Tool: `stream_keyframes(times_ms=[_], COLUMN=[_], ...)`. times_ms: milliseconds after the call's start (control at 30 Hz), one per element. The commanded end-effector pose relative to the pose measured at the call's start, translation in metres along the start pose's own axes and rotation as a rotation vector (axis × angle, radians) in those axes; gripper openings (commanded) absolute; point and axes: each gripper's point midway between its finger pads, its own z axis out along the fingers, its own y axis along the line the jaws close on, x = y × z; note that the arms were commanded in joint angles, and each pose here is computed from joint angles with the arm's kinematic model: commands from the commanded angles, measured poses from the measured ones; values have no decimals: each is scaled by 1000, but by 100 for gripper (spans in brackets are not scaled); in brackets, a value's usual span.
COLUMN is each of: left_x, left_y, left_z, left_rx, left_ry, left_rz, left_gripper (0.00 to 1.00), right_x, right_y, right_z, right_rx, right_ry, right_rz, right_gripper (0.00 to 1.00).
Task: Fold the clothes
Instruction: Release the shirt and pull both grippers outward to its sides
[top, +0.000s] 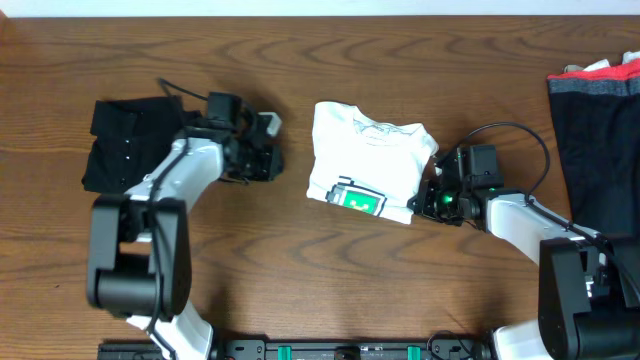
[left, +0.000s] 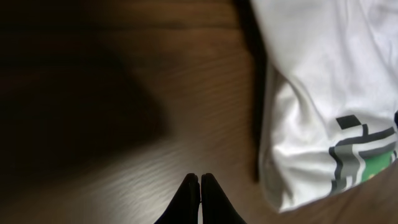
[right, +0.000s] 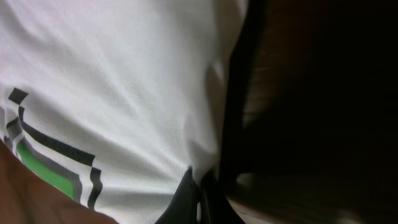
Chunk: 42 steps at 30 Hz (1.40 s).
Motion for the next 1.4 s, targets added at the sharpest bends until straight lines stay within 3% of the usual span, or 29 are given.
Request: stream_keyframes(times_ms=[0, 33, 67, 100, 167, 267, 333, 500, 600, 700, 800, 900, 1033, 1167, 1367], left_x=[-6, -5, -5, -5, -3, 0, 1, 16, 30, 38, 45, 53, 64, 66, 44], left_y=[-5, -6, -9, -14, -29, -45, -49, -50, -50, -48, -52, -47, -47, -50, -65], left_z=[-19, -20, -21, -19, -18, -14, -13, -13, -13, -18, -36, -64, -98, -91, -58], left_rx=[-22, -20, -12, 7, 68, 122, 125, 114, 97, 80, 60, -53, -144, -117, 63], left_ry=[-35, -35, -35, -32, -26, -9, 3, 78, 135, 155, 161, 127, 46, -33, -126], left_rz=[31, 31, 35, 40, 50, 35, -63, -360, -397, -370, -374, -361, -433, -536, -458], left_gripper=[6, 7, 8, 11, 25, 36, 44, 45, 44, 44, 43, 43, 46, 65, 76], right_x=[-5, -4, -4, -2, -3, -14, -29, -53, -56, -52, -51, -54, -54, -54, -51], right_y=[-19, -17, -12, -4, 8, 15, 16, 11, 10, 9, 8, 7, 5, 5, 4], right_z=[-4, -4, -5, -6, -13, -31, -52, -97, -106, -104, -103, -104, -103, -103, -102], right_rx=[69, 48, 15, -43, -130, -204, -228, -231, -230, -225, -223, -215, -204, -203, -201], right_ry=[-22, -16, -7, 4, 10, -35, -108, -261, -288, -268, -265, -277, -280, -280, -265], right_rz=[-4, -10, -28, -53, -71, -57, -51, -13, -9, 11, 13, 8, 12, 11, 23], right_gripper=[1, 2, 11, 28, 45, 52, 62, 77, 77, 59, 67, 76, 75, 75, 74])
